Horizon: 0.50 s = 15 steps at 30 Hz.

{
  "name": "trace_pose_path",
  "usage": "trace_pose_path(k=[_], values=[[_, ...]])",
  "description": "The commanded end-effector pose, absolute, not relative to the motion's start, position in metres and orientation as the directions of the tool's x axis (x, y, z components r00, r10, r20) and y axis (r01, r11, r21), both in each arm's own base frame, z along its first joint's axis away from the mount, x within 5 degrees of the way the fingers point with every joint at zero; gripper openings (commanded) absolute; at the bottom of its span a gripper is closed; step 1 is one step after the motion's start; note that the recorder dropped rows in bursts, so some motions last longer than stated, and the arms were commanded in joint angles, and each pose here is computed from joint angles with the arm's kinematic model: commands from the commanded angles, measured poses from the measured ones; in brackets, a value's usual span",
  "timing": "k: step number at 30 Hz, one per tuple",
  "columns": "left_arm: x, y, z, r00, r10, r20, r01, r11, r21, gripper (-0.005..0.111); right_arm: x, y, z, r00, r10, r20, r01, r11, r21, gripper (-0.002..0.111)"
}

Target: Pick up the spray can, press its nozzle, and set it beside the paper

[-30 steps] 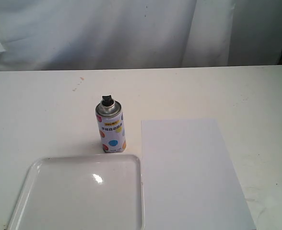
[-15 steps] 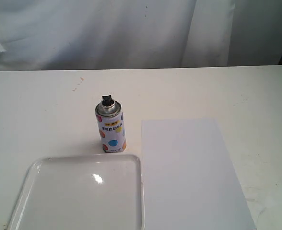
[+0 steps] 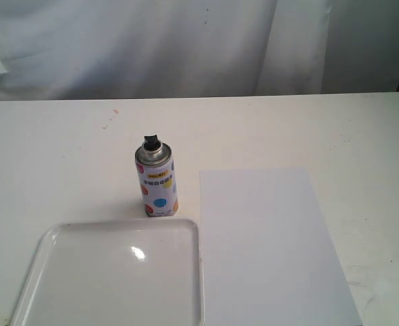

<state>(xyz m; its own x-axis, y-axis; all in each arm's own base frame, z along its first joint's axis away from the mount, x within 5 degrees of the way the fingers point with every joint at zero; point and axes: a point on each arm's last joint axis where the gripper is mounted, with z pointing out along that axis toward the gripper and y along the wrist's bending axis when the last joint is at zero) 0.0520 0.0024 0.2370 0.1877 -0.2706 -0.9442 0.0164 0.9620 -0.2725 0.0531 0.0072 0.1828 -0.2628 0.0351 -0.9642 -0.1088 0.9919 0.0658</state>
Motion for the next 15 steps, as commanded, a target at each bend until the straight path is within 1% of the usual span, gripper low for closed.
trace_pose_path(k=[1,6,10,15], values=[[0.045,0.002,0.265,0.246,-0.272,-0.930,0.042,0.962,-0.270,0.000,0.053,0.007,0.182,-0.260,0.033,-0.965,-0.101,0.993,0.061,0.000],[0.062,0.002,0.293,0.187,-0.227,-0.956,0.018,0.974,-0.228,0.000,0.053,0.007,0.182,-0.260,0.033,-0.965,-0.101,0.993,0.061,0.000],[0.089,0.002,0.319,0.122,-0.193,-0.974,-0.003,0.981,-0.195,0.000,0.053,0.007,0.182,-0.260,0.033,-0.965,-0.101,0.993,0.061,0.000],[0.129,0.003,0.349,0.059,-0.108,-0.992,-0.018,0.994,-0.109,0.000,0.053,0.007,0.182,-0.260,0.033,-0.965,-0.101,0.993,0.061,0.000]])
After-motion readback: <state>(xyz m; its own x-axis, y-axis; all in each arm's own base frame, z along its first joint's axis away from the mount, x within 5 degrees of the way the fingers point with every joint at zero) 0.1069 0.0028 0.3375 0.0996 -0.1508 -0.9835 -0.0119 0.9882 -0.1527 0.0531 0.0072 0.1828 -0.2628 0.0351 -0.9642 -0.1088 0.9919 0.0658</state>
